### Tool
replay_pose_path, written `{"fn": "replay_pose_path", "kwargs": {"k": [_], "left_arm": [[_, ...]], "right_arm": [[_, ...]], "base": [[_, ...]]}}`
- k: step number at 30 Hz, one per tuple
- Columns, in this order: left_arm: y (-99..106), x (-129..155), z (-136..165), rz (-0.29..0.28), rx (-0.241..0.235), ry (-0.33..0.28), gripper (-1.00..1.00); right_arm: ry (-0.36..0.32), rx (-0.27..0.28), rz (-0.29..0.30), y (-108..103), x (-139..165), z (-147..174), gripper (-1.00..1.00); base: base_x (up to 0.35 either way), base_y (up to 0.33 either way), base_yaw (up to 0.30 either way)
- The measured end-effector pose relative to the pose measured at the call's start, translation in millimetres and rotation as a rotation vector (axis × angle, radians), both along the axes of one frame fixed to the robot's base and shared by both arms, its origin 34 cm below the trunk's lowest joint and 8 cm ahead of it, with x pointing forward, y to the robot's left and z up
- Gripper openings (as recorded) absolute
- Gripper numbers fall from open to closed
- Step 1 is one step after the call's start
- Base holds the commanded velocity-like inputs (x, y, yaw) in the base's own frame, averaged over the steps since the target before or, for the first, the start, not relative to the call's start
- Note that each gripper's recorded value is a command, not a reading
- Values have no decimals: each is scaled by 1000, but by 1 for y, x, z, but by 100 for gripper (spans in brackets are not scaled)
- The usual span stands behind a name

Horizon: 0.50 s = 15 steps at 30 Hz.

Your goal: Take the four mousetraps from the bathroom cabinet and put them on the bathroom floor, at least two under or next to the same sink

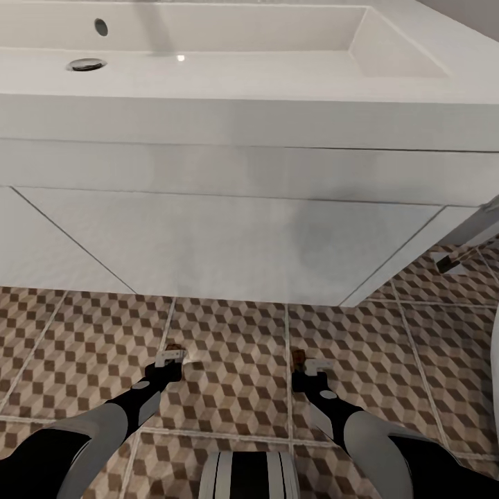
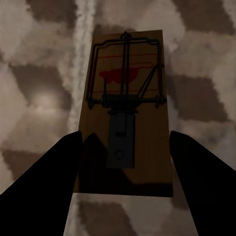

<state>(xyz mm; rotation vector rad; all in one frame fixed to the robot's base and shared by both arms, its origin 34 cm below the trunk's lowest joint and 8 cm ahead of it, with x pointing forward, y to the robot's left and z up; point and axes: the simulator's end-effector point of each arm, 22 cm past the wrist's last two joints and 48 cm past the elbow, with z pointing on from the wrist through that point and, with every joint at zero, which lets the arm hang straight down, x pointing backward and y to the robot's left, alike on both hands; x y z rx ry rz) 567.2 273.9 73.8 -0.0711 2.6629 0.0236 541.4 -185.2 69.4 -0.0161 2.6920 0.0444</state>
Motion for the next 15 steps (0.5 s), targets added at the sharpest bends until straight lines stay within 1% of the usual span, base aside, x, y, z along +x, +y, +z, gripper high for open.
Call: {"fn": "replay_pose_path", "kwargs": {"k": [8,11,15], "left_arm": [[-1,0,0,0,-1,1,-100],[0,0,0,1,0,1,-100],[2,0,0,3,2,0,-100]], "right_arm": [[0,0,0,0,0,0,-100],[0,0,0,0,0,0,-100],[-1,0,0,0,0,0,-100]], "base": [[7,0,0],[149,0,0],[260,0,0]]}}
